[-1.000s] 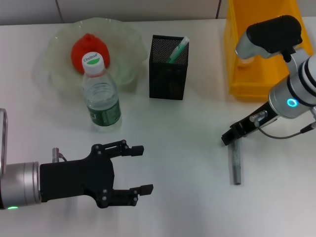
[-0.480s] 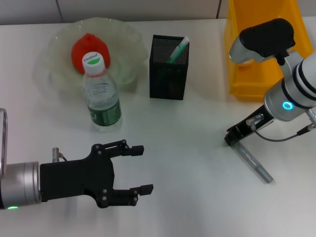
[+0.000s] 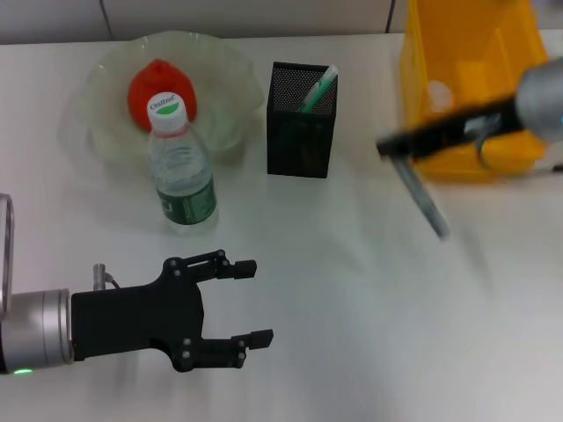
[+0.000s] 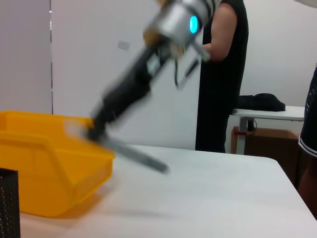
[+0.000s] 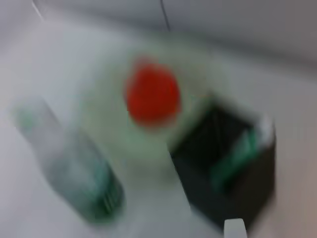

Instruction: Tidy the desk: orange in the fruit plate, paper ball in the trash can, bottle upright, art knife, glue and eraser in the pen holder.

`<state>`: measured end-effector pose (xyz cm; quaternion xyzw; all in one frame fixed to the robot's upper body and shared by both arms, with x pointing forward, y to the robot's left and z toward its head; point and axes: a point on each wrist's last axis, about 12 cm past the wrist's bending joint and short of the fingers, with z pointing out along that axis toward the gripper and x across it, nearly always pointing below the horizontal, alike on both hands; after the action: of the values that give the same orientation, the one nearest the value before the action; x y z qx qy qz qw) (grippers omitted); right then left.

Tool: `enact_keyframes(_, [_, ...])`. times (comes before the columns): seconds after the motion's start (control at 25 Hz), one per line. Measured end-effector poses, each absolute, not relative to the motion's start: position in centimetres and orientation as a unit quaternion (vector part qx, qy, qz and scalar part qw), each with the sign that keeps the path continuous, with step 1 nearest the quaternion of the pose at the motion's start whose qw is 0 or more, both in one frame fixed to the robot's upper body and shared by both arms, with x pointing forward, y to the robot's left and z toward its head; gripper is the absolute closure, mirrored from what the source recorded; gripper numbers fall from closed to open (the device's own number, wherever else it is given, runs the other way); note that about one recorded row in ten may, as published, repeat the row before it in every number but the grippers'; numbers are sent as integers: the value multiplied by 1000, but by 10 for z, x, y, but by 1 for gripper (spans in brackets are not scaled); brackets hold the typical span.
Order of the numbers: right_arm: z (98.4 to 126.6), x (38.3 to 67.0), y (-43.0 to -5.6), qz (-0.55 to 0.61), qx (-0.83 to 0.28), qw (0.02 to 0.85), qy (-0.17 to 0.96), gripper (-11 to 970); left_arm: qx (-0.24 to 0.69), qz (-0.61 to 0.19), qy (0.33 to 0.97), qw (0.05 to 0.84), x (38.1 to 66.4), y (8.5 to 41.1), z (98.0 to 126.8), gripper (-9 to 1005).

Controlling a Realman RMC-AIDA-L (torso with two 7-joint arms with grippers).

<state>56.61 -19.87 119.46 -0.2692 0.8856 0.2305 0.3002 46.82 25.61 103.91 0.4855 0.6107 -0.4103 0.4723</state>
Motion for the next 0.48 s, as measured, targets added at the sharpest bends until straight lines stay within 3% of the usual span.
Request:
enact_keyframes(0.12, [1217, 560, -213, 281, -278, 417, 818, 813, 485, -411, 610, 473, 467, 257, 1039, 181])
enact_keyframes(0.24, [1220, 561, -219, 315, -285, 517, 743, 813, 485, -411, 610, 473, 467, 257, 1039, 181])
enact_keyframes(0.44, [1189, 584, -216, 366, -277, 587, 667, 812, 484, -411, 611, 473, 466, 257, 1038, 181])
enact_keyframes(0.48, [1170, 596, -210, 376, -269, 594, 658, 813, 484, -411, 611, 473, 466, 257, 1038, 181])
